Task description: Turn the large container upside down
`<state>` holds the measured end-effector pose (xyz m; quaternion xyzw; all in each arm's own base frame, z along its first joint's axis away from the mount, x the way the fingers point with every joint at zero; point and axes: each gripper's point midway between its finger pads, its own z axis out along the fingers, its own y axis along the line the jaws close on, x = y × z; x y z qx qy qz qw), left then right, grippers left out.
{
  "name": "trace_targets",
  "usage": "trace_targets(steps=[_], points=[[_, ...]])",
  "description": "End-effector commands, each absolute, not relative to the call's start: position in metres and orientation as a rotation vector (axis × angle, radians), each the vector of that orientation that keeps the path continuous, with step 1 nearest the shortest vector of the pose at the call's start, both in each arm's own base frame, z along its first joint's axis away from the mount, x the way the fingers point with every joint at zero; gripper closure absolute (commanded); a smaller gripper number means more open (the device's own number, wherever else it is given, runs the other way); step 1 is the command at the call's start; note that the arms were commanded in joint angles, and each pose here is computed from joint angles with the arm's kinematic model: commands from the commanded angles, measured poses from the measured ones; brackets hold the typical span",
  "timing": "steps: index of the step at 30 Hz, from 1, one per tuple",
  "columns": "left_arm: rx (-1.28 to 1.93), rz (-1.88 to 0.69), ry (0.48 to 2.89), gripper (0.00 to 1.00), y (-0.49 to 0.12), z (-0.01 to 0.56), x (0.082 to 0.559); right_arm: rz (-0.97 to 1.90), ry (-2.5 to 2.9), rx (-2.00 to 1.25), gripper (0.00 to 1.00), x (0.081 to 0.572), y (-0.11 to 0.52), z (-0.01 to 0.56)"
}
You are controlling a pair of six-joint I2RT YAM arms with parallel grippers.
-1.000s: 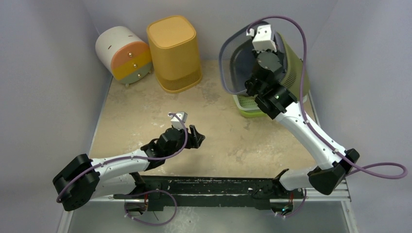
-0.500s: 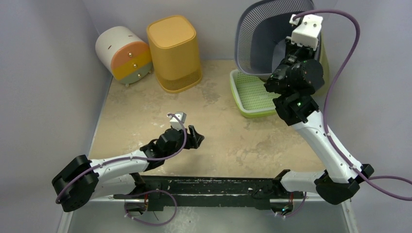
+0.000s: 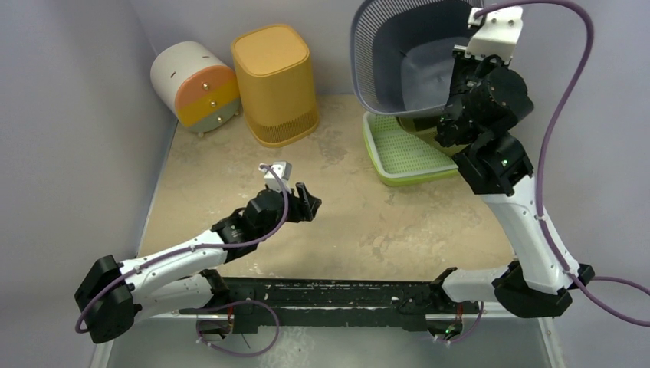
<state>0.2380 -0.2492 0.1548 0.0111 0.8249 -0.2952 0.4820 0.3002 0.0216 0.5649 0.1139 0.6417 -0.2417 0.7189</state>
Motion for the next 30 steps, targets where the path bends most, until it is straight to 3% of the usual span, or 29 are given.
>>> trace_targets(steps=[1, 9, 22, 30], points=[[0.027, -0.675, 1.95, 0.37, -0.243, 0.193, 0.246, -0.224, 1.229, 0.366, 1.0, 0.268, 0.011, 0.628], [-0.037, -0.619, 1.901, 0.37, -0.223, 0.219, 0.248, -0.03, 1.154, 0.287, 1.0, 0.25, 0.021, 0.646], [-0.283, -0.434, 1.655, 0.36, -0.111, 0.362, 0.226, 0.292, 1.091, 0.014, 1.0, 0.233, 0.081, 0.666], [-0.427, -0.382, 1.541, 0.36, -0.048, 0.398, 0.201, 0.429, 1.202, -0.176, 1.0, 0.252, 0.14, 0.626]])
